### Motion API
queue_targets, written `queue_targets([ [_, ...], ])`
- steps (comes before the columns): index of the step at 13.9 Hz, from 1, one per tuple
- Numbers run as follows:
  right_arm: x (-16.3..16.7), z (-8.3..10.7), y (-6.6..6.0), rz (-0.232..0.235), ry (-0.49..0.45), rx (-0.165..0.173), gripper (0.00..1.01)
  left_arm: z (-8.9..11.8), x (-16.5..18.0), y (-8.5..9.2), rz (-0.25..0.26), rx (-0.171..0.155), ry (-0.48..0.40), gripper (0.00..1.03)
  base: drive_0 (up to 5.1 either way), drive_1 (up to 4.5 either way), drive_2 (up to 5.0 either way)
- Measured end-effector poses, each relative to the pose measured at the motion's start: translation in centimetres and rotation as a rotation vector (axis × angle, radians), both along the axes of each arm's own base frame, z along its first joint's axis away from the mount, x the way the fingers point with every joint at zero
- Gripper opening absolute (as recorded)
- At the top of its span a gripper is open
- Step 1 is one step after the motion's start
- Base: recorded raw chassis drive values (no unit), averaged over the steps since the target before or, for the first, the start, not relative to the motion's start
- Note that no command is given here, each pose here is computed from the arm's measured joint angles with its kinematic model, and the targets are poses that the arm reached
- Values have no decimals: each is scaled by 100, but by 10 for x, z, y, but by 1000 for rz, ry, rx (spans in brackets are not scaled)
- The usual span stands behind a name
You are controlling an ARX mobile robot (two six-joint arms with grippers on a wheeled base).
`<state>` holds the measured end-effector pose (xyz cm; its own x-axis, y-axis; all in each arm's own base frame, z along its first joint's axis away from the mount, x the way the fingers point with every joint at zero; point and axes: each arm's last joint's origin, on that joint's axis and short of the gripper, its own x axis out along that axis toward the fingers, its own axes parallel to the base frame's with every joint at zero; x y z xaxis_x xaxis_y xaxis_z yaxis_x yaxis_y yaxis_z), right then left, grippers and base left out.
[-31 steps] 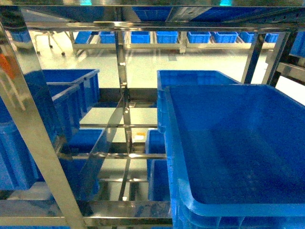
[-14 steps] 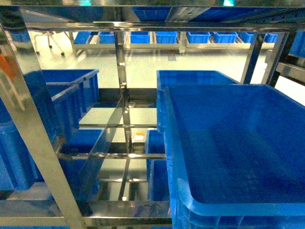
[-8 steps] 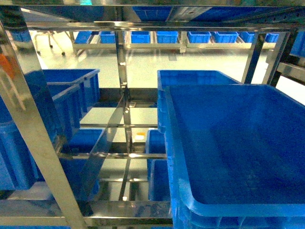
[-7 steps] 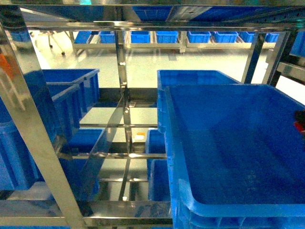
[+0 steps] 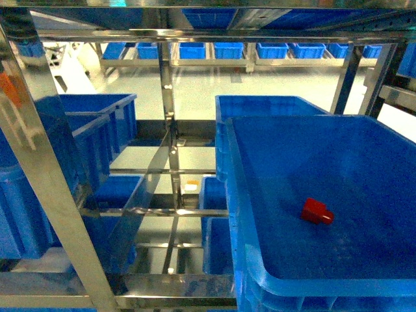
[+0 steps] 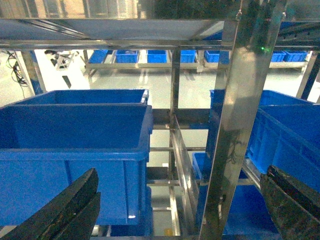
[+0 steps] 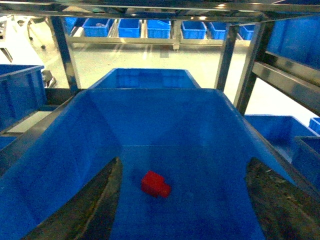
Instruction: Pick red block from blue box to shelf
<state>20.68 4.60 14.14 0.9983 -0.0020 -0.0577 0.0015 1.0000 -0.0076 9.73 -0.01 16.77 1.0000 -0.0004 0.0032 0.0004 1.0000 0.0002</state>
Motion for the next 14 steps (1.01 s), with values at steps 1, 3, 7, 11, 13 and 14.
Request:
queue_targets([
  [1,-7,5,-7,-4,-22,6,62,0,0,0,2,0,2,98,0,0,0],
  [3,-23,18,-19,-2,-29,9,33,0,0,0,1,0,2,98,0,0,0],
  [7,-51,21,-33,0,-39,8,2,0,0,0,1,0,2,98,0,0,0],
  [11,-71,25,-47,-4,-57,10,2,0,0,0,1,0,1,98,0,0,0],
  [13,-78,28,-47,-5,-64,10,2,0,0,0,1,0,1,98,0,0,0],
  [14,-80,28,-47,-4,-67,10,2,0,0,0,1,0,1,98,0,0,0],
])
